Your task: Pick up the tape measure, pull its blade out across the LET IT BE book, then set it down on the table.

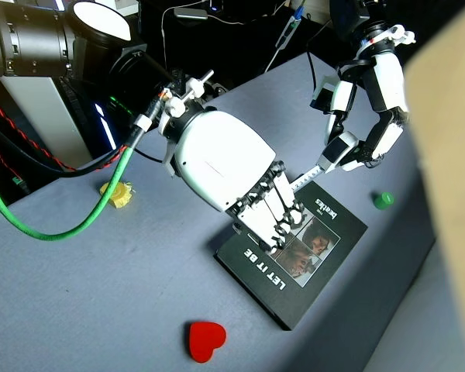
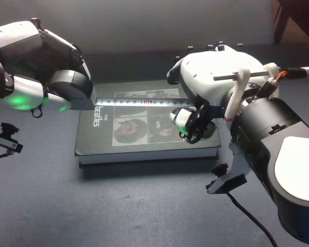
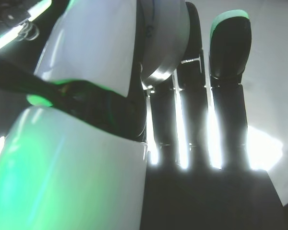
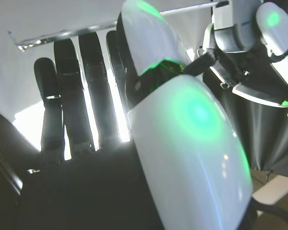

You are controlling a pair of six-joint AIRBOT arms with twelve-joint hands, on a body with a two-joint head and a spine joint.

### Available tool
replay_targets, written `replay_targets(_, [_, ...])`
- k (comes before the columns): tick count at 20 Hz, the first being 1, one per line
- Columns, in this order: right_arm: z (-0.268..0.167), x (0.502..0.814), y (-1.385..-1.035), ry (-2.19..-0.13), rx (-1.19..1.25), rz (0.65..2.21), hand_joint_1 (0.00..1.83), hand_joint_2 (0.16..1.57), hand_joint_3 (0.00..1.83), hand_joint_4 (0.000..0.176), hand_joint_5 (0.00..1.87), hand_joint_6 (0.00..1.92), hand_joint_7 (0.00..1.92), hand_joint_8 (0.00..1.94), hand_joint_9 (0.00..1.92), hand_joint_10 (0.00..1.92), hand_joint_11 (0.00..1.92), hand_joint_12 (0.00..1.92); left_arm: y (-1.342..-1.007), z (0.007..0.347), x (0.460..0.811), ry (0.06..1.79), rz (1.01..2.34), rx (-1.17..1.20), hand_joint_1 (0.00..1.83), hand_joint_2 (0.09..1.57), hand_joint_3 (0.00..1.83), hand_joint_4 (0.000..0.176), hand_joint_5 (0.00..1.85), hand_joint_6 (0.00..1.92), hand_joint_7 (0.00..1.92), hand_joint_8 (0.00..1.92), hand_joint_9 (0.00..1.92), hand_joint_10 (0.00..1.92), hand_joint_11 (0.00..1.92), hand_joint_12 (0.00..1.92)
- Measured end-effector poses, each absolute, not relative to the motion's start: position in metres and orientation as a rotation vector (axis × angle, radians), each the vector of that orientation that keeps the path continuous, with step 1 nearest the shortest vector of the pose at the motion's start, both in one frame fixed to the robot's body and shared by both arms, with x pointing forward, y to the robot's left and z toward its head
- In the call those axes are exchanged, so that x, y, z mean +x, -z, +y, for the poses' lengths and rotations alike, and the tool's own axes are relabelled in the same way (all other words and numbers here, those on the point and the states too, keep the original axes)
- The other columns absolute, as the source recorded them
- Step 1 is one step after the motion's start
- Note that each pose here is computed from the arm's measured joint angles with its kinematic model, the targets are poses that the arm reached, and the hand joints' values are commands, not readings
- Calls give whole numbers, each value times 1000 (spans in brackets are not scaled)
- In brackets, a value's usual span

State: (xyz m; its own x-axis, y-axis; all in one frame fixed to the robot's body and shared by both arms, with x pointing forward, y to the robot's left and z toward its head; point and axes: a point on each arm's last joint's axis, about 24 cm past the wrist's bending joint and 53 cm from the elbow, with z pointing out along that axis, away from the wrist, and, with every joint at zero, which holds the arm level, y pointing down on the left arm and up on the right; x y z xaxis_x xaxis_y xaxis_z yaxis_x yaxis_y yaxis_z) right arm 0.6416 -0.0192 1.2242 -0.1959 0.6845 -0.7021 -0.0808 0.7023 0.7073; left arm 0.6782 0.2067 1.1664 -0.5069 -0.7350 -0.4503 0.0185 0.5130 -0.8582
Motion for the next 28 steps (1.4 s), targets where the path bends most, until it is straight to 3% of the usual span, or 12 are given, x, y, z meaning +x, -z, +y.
replay_targets(8, [-20,643,-1223,-727,480,1635,1015,1192,1,0,612,1,666,1,584,7,115,1158,-1166,207,678,1076,1874,-597,1491,1069,0,0,928,925,1088,554,1110,806,916,1482])
replay_targets(10, [-20,643,-1220,-721,477,1644,1006,1190,0,0,628,7,680,6,611,18,164,1178,-1166,207,678,1076,1874,-596,1495,1064,0,0,928,928,1077,609,1119,784,927,1413])
replay_targets(20, [-19,643,-1221,-723,470,1642,1005,1189,0,0,625,3,686,6,610,13,148,1167,-1166,207,678,1076,1874,-597,1491,1067,0,0,925,922,1094,547,1106,810,930,1470])
replay_targets(28, [-18,642,-1223,-727,458,1637,1004,1192,1,0,662,15,713,13,637,21,168,1175,-1166,207,678,1076,1874,-597,1495,1061,0,0,932,919,1090,588,1116,786,941,1401])
